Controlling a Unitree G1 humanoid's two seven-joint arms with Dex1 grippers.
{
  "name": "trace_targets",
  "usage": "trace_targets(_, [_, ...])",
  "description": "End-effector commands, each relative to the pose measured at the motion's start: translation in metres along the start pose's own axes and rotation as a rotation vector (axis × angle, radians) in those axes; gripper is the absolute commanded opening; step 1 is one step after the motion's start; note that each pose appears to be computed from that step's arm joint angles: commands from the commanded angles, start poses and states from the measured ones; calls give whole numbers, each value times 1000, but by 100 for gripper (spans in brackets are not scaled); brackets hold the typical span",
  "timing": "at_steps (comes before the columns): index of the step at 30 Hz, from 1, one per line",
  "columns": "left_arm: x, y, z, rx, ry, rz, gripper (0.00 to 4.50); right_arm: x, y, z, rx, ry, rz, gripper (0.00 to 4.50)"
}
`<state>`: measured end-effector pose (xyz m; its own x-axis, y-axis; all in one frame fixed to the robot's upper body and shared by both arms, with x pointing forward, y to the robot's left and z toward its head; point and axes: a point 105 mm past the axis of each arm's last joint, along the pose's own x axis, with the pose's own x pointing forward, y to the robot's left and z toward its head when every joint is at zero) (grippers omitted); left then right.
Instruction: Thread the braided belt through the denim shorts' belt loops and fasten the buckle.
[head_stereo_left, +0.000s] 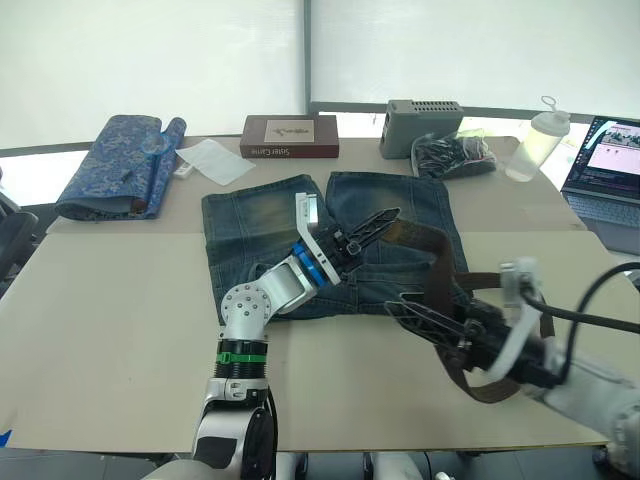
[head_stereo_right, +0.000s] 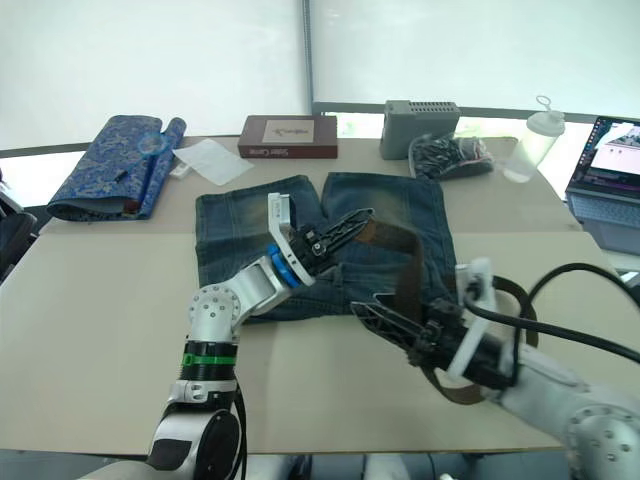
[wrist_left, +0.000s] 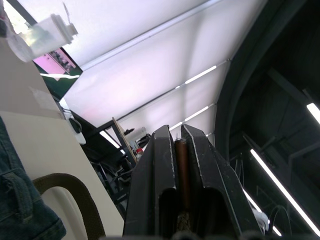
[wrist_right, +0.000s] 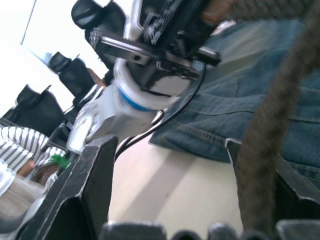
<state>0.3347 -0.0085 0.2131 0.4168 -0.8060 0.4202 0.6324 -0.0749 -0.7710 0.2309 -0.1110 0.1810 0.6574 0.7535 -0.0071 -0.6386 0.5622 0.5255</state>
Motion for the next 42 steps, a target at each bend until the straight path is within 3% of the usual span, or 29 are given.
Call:
trace_targets(1, [17,-28,-5,53,57,-105,0,-13,-22,34,-180,-110,-183,381])
trace_targets(4, [11,-27,-10,75,101,-104,0,-35,-41,55,-289,-103,-287,381])
trace_targets(8, [9,-26,-11,97,118,-99,0,-61,-66,72,-493,8,-437,381])
trace_targets(11, [14,-25,-8,107,101,-88,0,-71,-66,91,-563,-2,-462,381])
trace_targets(15, [17,-25,-8,108,93,-82,0,-69,-43,100,-561,-35,-352,381])
trace_targets(19, [18,-24,-7,106,91,-75,0,-57,-1,113,-430,-192,-122,381])
trace_targets(23, [19,-24,0,70,56,-75,0,-45,20,98,-272,-187,5,381])
trace_targets(28, [21,-26,12,-9,-16,-88,0,-22,17,49,-68,-115,5,381])
trace_targets(32, [20,-29,14,-56,-33,-100,0,-9,7,33,114,-208,-40,381])
trace_targets(36, [18,-33,9,-82,-7,-111,0,0,-9,26,219,-289,-88,381])
trace_targets(42, [15,-35,2,-111,40,-113,0,12,-9,39,273,-371,-20,381])
